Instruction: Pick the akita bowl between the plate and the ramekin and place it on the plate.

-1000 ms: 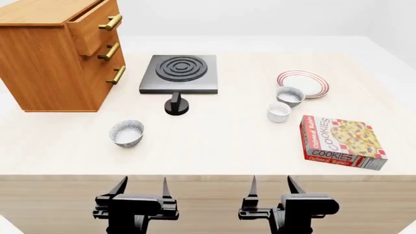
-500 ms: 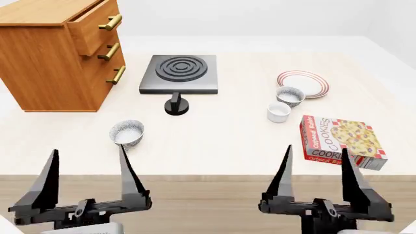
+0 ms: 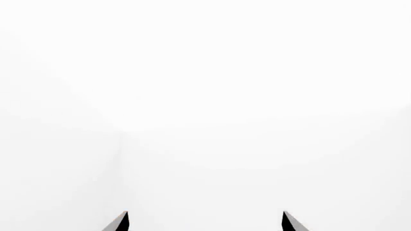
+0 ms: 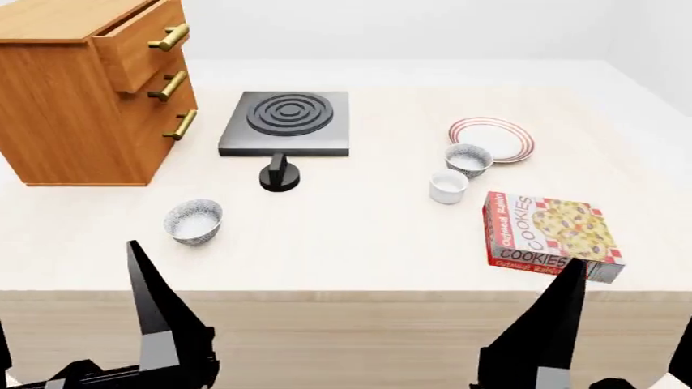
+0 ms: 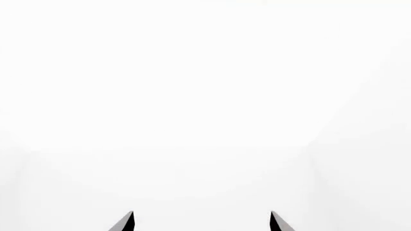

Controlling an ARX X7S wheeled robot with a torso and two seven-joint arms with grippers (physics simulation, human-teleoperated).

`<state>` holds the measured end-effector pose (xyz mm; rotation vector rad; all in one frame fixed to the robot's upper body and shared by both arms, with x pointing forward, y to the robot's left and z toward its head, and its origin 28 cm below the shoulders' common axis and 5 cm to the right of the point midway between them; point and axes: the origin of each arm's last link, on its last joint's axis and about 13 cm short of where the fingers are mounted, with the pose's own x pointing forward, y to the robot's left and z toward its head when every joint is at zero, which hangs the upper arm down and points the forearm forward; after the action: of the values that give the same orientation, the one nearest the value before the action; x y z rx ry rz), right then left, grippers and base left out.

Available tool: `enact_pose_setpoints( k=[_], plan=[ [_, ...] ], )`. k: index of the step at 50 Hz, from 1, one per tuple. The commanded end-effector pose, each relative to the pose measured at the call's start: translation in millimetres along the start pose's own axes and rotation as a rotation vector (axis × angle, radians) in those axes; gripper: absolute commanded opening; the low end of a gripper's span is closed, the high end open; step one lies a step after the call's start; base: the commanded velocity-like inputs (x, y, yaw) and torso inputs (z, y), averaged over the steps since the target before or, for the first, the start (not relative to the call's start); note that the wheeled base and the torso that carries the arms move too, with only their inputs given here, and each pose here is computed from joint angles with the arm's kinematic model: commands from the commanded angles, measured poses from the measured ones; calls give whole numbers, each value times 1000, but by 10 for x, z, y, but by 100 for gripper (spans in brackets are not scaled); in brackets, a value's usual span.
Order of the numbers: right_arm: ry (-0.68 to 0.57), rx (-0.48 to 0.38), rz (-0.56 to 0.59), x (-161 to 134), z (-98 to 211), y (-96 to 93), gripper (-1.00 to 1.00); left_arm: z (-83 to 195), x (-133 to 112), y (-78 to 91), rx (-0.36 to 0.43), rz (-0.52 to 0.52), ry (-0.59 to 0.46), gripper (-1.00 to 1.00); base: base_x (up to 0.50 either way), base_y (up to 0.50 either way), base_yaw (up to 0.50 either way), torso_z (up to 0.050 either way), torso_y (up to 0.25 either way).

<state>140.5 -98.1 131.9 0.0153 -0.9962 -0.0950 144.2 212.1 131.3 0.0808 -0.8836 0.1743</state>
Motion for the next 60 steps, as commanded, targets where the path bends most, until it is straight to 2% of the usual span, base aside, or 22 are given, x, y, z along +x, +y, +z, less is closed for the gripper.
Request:
enact_pose_setpoints(
  k=[1,44,46,47,52,60],
  plan=[
    [-33,0,-11,18,47,-21,100,46,21,28,13,10,-32,100,0,-500,0,0,0],
    [-4,16,-6,3,33,0,100,27,-10,5,17,-13,-25,100,0,-500,0,0,0],
    [8,39,11,11,42,13,100,31,-10,4,17,-13,-24,100,0,0,0,0,0],
    [14,20,7,16,38,10,100,29,-12,4,17,-13,-24,100,0,0,0,0,0],
    [47,41,-7,35,30,6,100,28,-9,2,17,-14,-24,100,12,0,0,0,0],
    [49,10,27,34,33,28,100,28,-5,-2,16,-16,-26,100,450,0,0,0,0]
  ],
)
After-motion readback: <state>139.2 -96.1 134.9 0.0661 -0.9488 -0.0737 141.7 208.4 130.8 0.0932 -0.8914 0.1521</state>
